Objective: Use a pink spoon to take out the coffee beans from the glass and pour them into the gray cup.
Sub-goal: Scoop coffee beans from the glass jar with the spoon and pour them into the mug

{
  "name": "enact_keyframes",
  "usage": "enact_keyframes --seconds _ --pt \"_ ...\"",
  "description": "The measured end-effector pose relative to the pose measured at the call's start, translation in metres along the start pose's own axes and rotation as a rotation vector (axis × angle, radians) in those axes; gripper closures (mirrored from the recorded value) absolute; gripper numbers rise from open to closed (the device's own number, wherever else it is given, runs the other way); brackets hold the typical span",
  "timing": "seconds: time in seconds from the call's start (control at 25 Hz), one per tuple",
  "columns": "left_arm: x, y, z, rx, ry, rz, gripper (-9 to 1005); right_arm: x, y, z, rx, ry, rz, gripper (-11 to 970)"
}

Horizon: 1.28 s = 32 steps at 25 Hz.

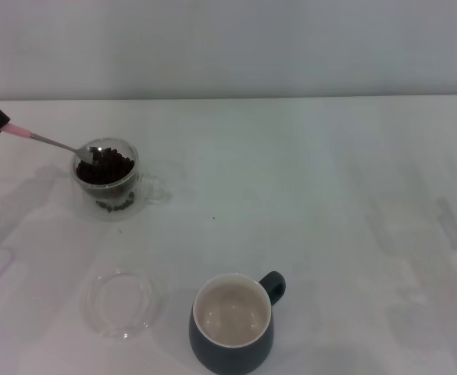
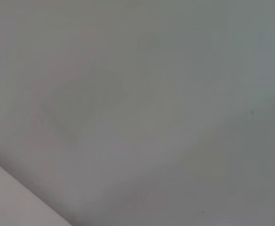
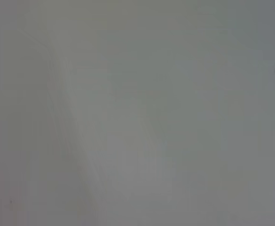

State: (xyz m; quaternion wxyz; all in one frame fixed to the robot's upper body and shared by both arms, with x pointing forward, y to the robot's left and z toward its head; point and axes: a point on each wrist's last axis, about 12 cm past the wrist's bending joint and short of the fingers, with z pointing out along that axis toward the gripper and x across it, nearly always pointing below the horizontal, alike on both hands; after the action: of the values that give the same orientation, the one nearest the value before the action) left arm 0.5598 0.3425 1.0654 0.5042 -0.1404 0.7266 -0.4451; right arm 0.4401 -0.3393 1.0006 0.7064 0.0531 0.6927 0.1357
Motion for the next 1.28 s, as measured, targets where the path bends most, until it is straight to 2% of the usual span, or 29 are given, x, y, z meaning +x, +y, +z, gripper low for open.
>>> enact_keyframes --seconds 0.8,1.28 --pt "0.003 0.005 -0.011 -0.008 -0.024 -0.023 864 0.001 -0.001 0.001 0.003 0.007 -0.003 255" --pt "0.02 -0.007 -0.005 0.078 0.009 -0.07 865 0.0 0.001 0.006 -0.004 0.009 -0.006 255"
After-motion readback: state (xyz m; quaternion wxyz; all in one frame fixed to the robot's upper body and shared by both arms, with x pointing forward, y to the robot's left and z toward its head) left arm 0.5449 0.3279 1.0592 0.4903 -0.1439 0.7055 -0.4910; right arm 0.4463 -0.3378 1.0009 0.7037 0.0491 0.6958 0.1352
